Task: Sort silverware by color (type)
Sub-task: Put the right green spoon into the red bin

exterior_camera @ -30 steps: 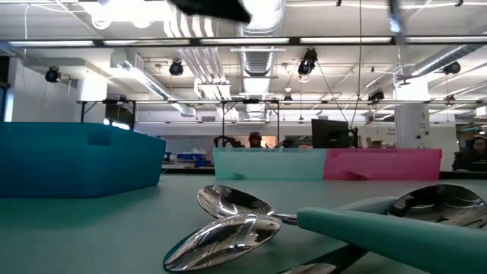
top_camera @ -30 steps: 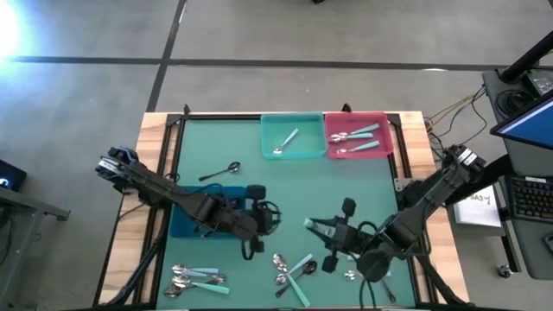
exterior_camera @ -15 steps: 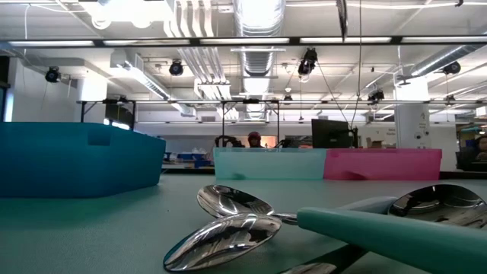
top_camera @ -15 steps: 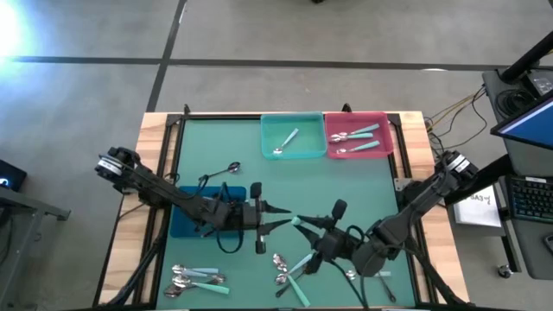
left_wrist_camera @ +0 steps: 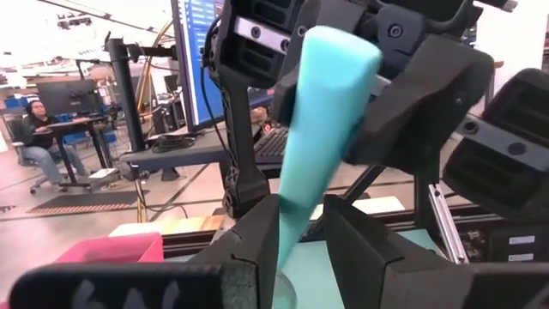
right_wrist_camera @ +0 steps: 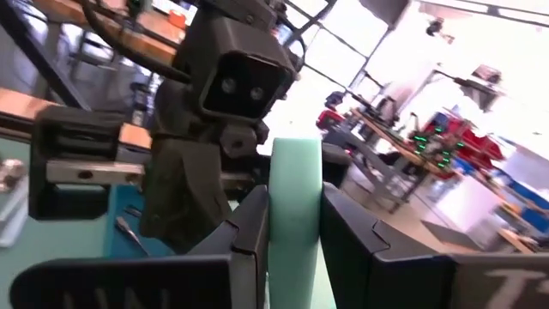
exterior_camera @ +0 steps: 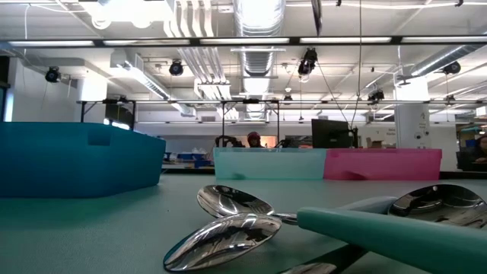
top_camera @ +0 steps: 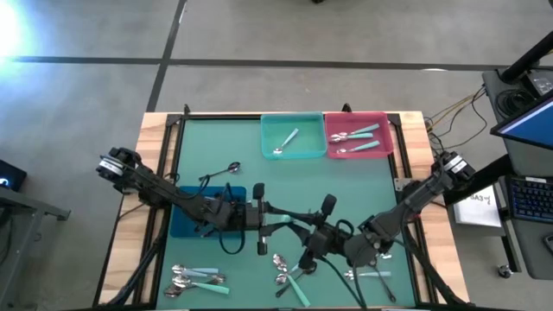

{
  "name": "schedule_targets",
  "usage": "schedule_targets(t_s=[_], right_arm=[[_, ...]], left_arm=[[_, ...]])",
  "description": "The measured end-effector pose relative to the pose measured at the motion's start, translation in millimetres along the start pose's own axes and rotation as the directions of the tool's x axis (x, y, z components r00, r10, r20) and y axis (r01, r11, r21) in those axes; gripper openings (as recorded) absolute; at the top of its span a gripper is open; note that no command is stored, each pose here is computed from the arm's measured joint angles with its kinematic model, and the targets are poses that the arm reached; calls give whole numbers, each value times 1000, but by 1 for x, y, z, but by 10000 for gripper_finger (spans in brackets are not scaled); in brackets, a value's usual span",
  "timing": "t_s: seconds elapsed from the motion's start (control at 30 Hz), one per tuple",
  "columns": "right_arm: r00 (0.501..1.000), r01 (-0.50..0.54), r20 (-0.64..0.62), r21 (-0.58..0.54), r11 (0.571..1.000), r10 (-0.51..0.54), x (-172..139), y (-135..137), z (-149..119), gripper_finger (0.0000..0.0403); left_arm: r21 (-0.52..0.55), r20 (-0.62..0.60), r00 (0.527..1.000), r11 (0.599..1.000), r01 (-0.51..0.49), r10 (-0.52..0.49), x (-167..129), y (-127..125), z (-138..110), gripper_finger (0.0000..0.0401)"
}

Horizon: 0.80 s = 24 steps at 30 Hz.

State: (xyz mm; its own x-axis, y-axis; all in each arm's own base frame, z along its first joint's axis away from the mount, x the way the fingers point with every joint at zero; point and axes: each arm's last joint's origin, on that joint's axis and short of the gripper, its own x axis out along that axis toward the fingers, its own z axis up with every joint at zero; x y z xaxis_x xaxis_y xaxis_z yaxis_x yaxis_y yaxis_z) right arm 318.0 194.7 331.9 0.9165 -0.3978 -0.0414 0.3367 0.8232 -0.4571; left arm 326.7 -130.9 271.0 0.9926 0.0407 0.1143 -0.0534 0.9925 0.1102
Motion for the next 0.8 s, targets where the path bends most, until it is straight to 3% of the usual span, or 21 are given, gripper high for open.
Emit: schedule_targets(t_s=[0.5,0.67,0.8], right_arm=[[998,-48,27,0,999,48,11,-5,3,67],[999,-46,25,2,999,46,11,-6,2,67],[999,-42,24,0,999,42,11,-6,2,67]], left_arm=[[3,0,1000,1000,-4,4,1,1,1,75],[22,1,1000,1000,-5,5,2,2,2,42],[30,8,1000,1000,-8,8,4,2,5,40]])
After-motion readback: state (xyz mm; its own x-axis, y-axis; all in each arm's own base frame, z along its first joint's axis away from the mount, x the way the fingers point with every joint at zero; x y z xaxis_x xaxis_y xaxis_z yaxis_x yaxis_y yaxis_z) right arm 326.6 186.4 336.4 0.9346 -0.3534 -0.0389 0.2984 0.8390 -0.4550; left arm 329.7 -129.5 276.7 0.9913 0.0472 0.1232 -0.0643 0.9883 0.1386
